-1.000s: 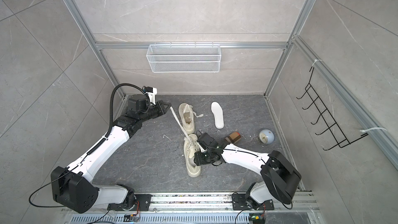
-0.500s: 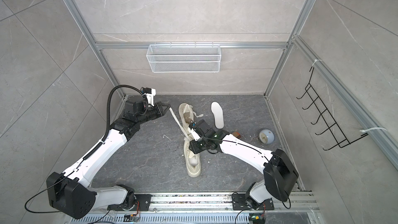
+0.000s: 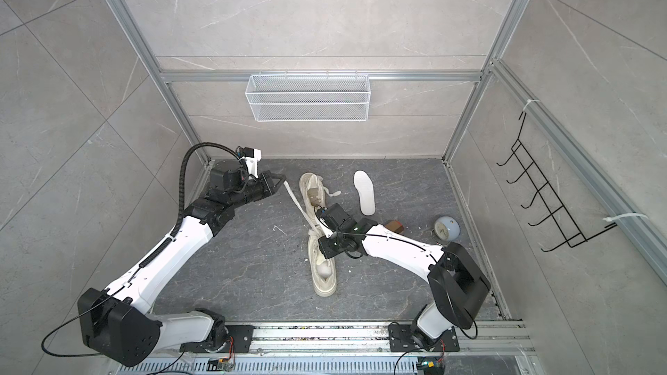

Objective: Remove the insole from the shoe
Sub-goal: Untie the shoelace on the shoe.

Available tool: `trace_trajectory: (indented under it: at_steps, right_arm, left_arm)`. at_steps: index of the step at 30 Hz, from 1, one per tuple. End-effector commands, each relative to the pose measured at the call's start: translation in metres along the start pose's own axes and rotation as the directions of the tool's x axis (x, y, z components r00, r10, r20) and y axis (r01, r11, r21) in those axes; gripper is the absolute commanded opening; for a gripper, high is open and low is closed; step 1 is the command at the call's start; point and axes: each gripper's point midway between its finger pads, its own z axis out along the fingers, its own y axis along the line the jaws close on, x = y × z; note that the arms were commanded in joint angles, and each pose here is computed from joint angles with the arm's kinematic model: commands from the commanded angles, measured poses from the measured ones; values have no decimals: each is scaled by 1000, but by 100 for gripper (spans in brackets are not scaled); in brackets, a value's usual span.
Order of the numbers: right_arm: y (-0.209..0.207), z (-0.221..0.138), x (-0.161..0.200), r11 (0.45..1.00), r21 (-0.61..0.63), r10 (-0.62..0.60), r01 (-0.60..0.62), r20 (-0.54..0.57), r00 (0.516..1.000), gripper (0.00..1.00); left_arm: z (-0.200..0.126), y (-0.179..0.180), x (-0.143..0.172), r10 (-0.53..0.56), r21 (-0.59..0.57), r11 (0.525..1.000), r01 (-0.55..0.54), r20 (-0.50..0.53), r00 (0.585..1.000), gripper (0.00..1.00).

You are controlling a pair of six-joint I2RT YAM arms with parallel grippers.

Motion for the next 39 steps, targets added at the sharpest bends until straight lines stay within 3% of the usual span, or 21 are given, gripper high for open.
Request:
trace_trajectory:
  at_steps: [1, 7, 11, 13, 16, 20, 23, 28, 35, 39]
  right_arm:
    - [-6, 3, -12, 999, 39, -18, 17, 34, 999, 29]
    - [-11, 4, -13, 999, 45, -14, 11, 63, 998, 30]
    - [-1, 3, -16, 1000, -17, -19, 20, 73, 997, 11]
    - [-1, 0, -16, 1000, -15, -18, 19, 81, 997, 4]
    - [-3, -9, -15, 1000, -4, -12, 12, 95, 995, 1]
    - [-1, -13, -13, 1000, -22, 2, 0, 98, 995, 0]
    - [0, -13, -12, 1000, -25, 8, -6, 93, 996, 0]
    - [-2, -11, -10, 1000, -16, 17, -16, 85, 996, 0]
    - [-3, -8, -5, 999, -17, 30, -29, 67, 997, 0]
    - [-4, -9, -5, 999, -14, 32, -31, 67, 997, 0]
  left_arm:
    - [-8, -2, -6, 35, -7, 999, -34, 26, 999, 0]
    - [-10, 6, -5, 37, -39, 999, -36, 30, 999, 0]
    - [-10, 13, -3, 38, -59, 998, -37, 18, 999, 0]
    - [-12, 19, 2, 51, -76, 996, -50, 0, 999, 17]
    - [-22, 29, 19, 108, -121, 986, -115, -62, 992, 52]
    - [-43, 55, 56, 137, -214, 961, -177, -192, 972, 67]
    - [-49, 42, 98, 147, -65, 983, -175, -306, 941, 67]
    - [-35, 10, 160, 117, 177, 983, -50, -393, 912, 57]
    - [-4, -9, 200, 178, 288, 956, -51, -435, 883, 43]
    - [15, -5, 211, 173, 284, 958, -40, -459, 871, 42]
